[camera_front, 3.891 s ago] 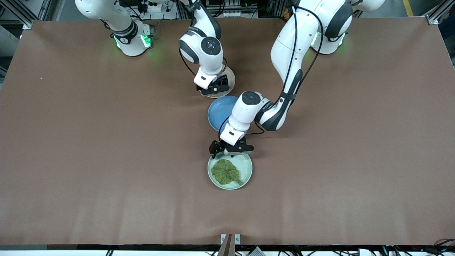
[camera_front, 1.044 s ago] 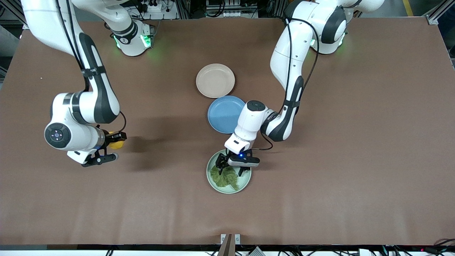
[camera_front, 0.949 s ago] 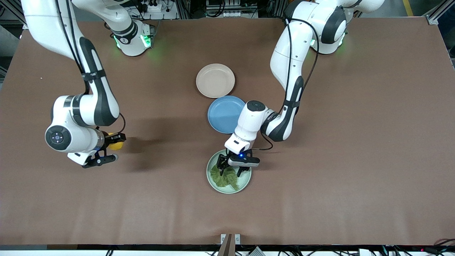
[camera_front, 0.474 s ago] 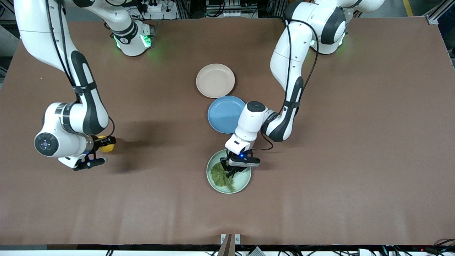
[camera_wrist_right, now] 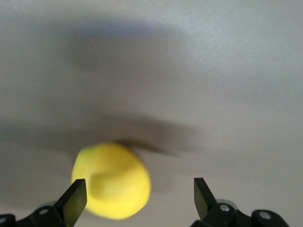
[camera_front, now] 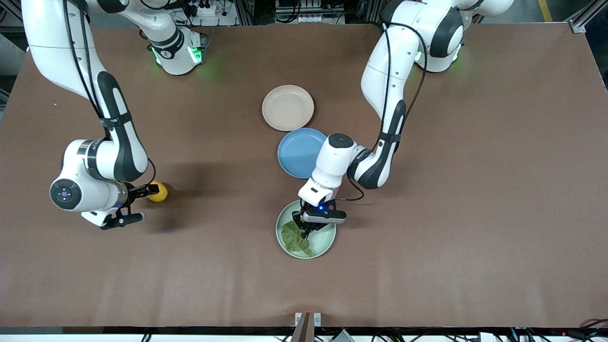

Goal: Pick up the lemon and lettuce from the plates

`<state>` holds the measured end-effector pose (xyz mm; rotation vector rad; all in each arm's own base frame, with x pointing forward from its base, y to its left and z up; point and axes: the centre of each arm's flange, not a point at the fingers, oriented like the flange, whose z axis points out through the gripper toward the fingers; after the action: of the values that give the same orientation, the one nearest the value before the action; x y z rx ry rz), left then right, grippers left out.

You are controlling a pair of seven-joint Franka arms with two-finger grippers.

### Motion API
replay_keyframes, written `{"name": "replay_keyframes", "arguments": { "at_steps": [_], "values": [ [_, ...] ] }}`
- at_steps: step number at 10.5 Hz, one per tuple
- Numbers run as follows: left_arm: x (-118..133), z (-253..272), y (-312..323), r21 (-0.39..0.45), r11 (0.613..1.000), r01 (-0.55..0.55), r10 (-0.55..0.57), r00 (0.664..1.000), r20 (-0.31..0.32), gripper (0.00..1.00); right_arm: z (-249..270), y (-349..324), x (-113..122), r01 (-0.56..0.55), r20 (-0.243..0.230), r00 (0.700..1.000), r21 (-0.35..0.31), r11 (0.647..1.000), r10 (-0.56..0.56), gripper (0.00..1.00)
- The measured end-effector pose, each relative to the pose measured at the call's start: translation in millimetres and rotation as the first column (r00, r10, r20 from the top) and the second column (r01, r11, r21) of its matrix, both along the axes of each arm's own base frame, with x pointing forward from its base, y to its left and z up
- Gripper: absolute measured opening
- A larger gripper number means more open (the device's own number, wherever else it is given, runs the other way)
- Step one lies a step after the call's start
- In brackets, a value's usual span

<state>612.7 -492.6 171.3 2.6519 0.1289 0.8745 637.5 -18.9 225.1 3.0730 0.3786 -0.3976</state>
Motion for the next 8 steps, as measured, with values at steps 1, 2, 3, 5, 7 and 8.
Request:
{"name": "replay_keyframes", "arguments": {
  "at_steps": [1, 2, 3, 5, 7, 8],
  "values": [
    [4, 15, -1, 0.043, 0.999, -0.023, 0.025, 0.998, -0.052, 0.01, 5, -5, 4, 0.010, 0.012, 1.000, 0.002, 1.000, -0.010, 1.00],
    [7, 36, -1, 0.083, 0.996, -0.044, 0.052, 0.994, -0.101, 0.01, 12, -9, 7, 0.019, 0.026, 0.999, 0.006, 1.000, -0.019, 1.00],
    [9, 59, 0, 0.113, 0.992, -0.060, 0.075, 0.987, -0.140, 0.01, 21, -10, 10, 0.022, 0.039, 0.999, 0.008, 1.000, -0.023, 1.00],
    [9, 87, 5, 0.175, 0.983, -0.052, 0.086, 0.978, -0.191, 0.01, 47, -17, 14, 0.043, 0.063, 0.997, 0.012, 0.999, -0.043, 1.00],
    [9, 101, 18, 0.250, 0.968, -0.001, 0.064, 0.968, -0.242, 0.01, 82, -25, 20, 0.102, 0.072, 0.992, 0.015, 0.995, -0.102, 1.00],
    [10, 111, 28, 0.272, 0.962, 0.022, 0.055, 0.961, -0.272, 0.01, 101, -26, 22, 0.123, 0.063, 0.990, 0.017, 0.992, -0.124, 1.00]
  ]
}}
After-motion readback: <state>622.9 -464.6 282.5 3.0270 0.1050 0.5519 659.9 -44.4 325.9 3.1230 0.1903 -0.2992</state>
